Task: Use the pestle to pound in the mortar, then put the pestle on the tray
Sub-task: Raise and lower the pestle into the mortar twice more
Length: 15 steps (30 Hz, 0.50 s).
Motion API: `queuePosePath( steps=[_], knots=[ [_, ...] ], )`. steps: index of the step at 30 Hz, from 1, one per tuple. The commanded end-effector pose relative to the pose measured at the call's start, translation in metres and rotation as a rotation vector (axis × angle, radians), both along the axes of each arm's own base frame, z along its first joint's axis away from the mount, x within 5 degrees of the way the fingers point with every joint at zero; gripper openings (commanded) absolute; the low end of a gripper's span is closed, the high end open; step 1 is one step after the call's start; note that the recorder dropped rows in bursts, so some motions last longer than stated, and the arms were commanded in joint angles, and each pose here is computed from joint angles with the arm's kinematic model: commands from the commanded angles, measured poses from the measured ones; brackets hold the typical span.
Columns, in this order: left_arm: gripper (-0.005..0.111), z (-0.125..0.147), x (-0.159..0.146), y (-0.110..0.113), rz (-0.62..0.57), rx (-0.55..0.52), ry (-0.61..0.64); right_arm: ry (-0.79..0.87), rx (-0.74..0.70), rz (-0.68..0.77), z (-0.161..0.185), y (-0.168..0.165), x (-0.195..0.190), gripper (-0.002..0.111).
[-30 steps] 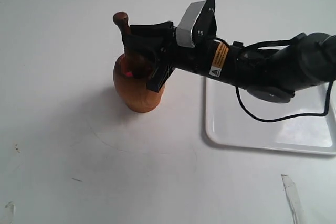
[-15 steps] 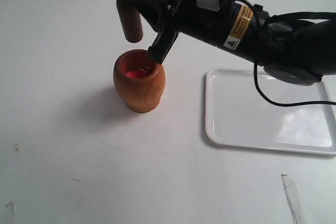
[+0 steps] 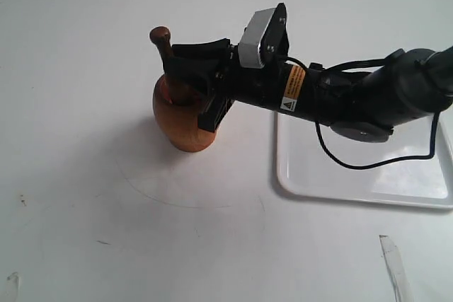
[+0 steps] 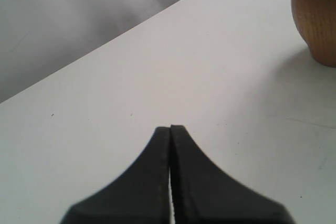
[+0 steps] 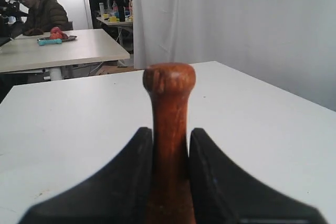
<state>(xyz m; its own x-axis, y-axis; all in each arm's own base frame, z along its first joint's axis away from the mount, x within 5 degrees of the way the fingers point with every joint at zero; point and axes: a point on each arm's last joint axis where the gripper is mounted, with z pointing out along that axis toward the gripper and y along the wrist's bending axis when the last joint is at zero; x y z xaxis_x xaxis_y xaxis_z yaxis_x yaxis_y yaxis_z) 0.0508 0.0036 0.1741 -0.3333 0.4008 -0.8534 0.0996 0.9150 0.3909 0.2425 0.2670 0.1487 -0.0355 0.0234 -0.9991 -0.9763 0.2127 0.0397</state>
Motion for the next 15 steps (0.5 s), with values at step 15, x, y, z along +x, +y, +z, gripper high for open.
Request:
queuePosePath(
  steps=[15],
  knots=[
    [0.000,0.000,0.000,-0.001,-0.006,-0.015,-0.004,-0.166,0.060,-0.032,0.072,-0.008,-0.010,0.000]
  ],
)
